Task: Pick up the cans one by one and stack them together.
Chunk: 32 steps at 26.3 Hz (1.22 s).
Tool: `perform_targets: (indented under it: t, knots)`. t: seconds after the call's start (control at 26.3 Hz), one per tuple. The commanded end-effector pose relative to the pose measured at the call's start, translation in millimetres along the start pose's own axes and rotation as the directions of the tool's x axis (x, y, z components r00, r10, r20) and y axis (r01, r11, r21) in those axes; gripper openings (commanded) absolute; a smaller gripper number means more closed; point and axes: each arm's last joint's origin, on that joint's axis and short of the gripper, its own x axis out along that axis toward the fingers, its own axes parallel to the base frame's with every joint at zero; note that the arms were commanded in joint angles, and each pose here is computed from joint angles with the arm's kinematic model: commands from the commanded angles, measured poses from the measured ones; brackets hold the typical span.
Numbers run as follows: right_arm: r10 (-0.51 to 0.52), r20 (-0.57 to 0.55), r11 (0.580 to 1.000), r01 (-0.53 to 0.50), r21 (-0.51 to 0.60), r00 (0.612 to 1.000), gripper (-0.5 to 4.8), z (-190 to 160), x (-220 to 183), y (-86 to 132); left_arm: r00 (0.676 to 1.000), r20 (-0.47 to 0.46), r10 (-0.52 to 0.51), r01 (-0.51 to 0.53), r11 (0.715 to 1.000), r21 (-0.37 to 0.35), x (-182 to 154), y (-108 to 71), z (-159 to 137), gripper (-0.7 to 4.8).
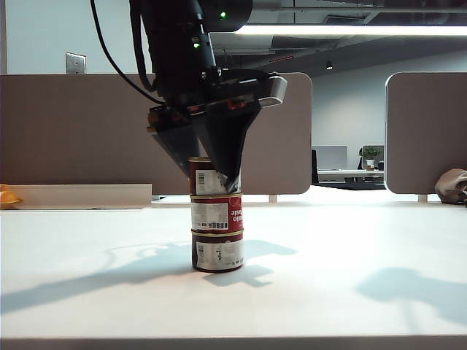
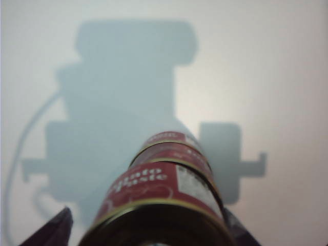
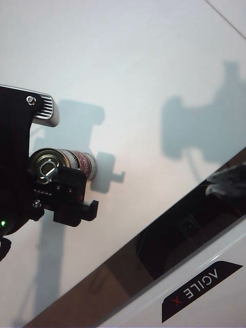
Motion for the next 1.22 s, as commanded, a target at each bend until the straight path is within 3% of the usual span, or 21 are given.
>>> perform_targets:
  t: [0.04, 0.27, 0.57, 0.68, 0.99, 1.03, 1.06, 1.1, 1.14, 1.22]
  knots:
    - [0.001, 0.015, 1.000, -0.001, 0.003, 1.000, -0.01, 0.7, -1.7, 0.1, 1.000, 0.014, 0.008, -0.008, 1.000, 0.000, -3.6, 0.4, 1.5, 3.55]
    - [0.001, 0.015, 1.000, -0.001, 0.003, 1.000, -0.01, 0.7, -1.7, 0.1, 0.999, 0.042, 0.008, -0.008, 1.000, 0.004, -14.6, 0.2, 8.6, 3.55]
    - [0.001, 0.014, 1.000, -0.001, 0.003, 1.000, -0.01, 0.6, -1.7, 0.1, 0.998, 0.066, -0.015, 0.012, 0.999, 0.049, -29.4, -18.1, 11.3, 3.55]
    - [0.002, 0.012, 1.000, -0.002, 0.011, 1.000, -0.01, 0.4, -1.7, 0.2, 0.995, 0.084, 0.053, -0.058, 0.997, 0.055, -37.3, -19.6, 11.1, 3.54]
    - [0.015, 0.009, 1.000, -0.016, 0.022, 1.000, -0.01, -3.4, -6.1, 1.2, 0.993, 0.073, 0.092, -0.096, 0.994, 0.052, -43.7, -18.6, 10.3, 3.30]
    - [0.009, 0.017, 1.000, -0.010, 0.021, 1.000, -0.01, -3.8, -7.6, 1.2, 0.991, 0.086, 0.101, -0.105, 0.993, 0.048, -48.4, -17.9, 10.5, 2.88]
    - [0.002, 0.025, 1.000, -0.003, 0.020, 1.000, -0.01, -4.5, -9.4, 1.1, 0.987, 0.106, 0.121, -0.126, 0.991, 0.043, -56.1, -17.3, 10.4, 1.99]
    - [-0.022, 0.045, 1.000, 0.021, 0.020, 0.999, -0.01, -6.3, -14.2, 0.9, 0.977, 0.156, 0.146, -0.153, 0.988, 0.028, -72.6, -13.8, 9.9, 0.60]
    - [-0.042, 0.059, 0.999, 0.041, 0.021, 0.997, -0.01, -7.6, -17.5, 0.7, 0.969, 0.193, 0.156, -0.162, 0.987, 0.019, -84.2, -13.0, 9.7, 0.29]
    - [-0.107, 0.111, 0.994, 0.105, 0.030, 0.988, -0.02, -12.4, -29.3, 0.0, 0.940, 0.296, 0.171, -0.173, 0.985, -0.021, -118.8, -10.3, 6.2, 0.19]
